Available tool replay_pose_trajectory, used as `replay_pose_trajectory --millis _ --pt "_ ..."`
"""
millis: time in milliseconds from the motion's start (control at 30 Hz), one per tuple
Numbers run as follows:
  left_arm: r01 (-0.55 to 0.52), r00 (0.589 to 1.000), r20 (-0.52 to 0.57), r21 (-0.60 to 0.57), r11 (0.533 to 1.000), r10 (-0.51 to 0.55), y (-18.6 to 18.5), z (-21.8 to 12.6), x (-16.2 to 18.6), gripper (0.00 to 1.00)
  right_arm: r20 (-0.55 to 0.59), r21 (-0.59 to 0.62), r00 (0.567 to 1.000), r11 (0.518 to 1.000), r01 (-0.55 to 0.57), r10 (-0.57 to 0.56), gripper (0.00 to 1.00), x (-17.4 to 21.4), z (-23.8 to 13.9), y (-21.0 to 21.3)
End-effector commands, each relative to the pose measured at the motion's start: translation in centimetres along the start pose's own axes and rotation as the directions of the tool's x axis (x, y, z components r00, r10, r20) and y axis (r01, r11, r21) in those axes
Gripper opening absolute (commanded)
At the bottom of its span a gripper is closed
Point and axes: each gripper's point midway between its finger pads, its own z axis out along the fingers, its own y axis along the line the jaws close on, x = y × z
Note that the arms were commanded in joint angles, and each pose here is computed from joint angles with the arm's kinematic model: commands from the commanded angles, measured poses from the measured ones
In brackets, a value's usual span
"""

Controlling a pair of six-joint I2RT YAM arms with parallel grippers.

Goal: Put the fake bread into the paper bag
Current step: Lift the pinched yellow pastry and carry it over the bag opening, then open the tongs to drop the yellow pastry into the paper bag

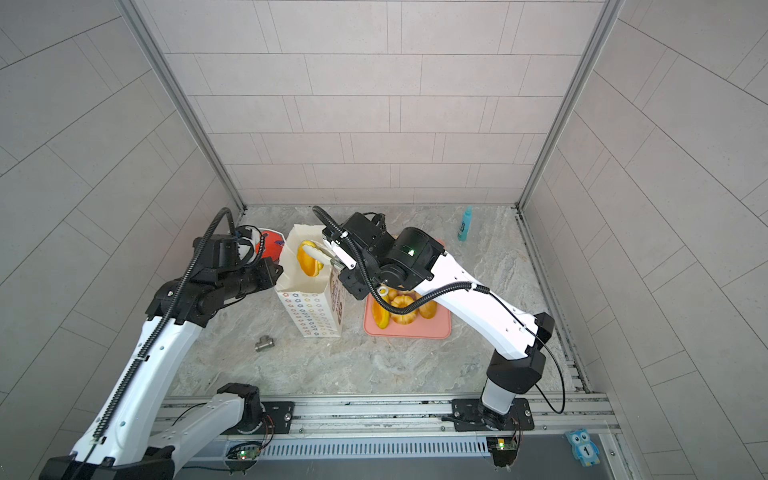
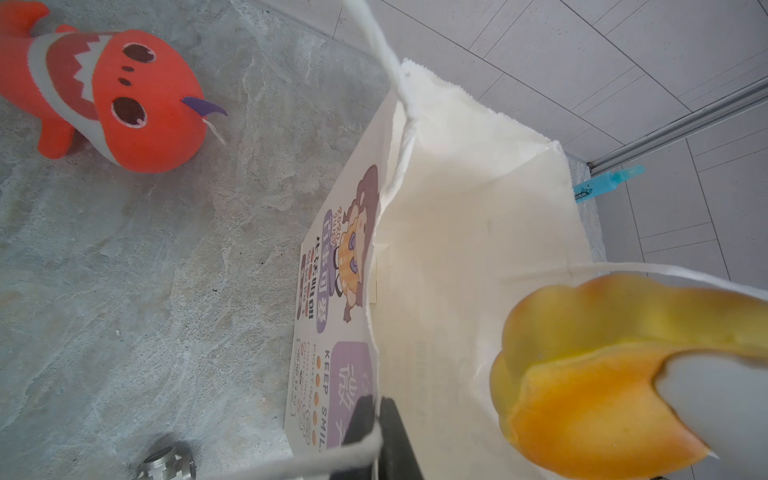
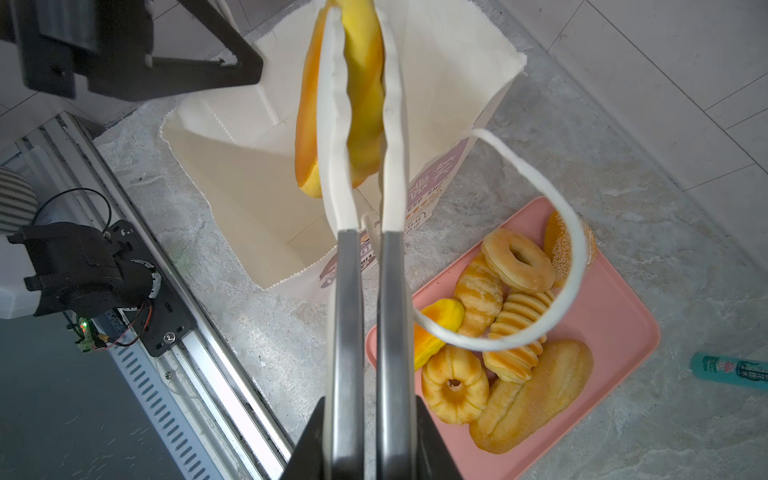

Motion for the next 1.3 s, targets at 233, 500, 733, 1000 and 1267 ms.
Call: replay_pose_trajectory --millis 233,500,733,1000,1267 --pt "0.000 1.000 0.012 0.005 1.000 0.000 0.0 -0.1 0.2 0.09 0.013 0.031 1.000 0.999 0.017 -0.018 0.18 -0.2 -0.2 -0.4" --pt "0.000 1.000 0.014 0.005 1.000 0.000 0.0 -0.2 0.1 0.09 0.018 0.024 1.000 1.000 0.015 -0.016 0.28 -0.2 -0.2 -0.3" --pt "0.000 1.000 0.012 0.006 1.000 0.000 -0.1 -0.1 0.1 0.09 0.031 0.008 0.999 1.000 0.010 -0.011 0.36 -0.5 -0.4 0.1" --pt "0.000 1.000 0.012 0.006 1.000 0.000 0.0 -0.1 0.1 0.09 0.050 -0.010 0.999 1.000 0.004 -0.004 0.42 -0.9 -0.7 0.3" --pt "0.000 1.000 0.010 0.002 1.000 0.000 0.0 -0.1 0.2 0.09 0.074 -0.013 0.997 1.000 0.001 0.000 0.44 -1.1 -1.6 0.2"
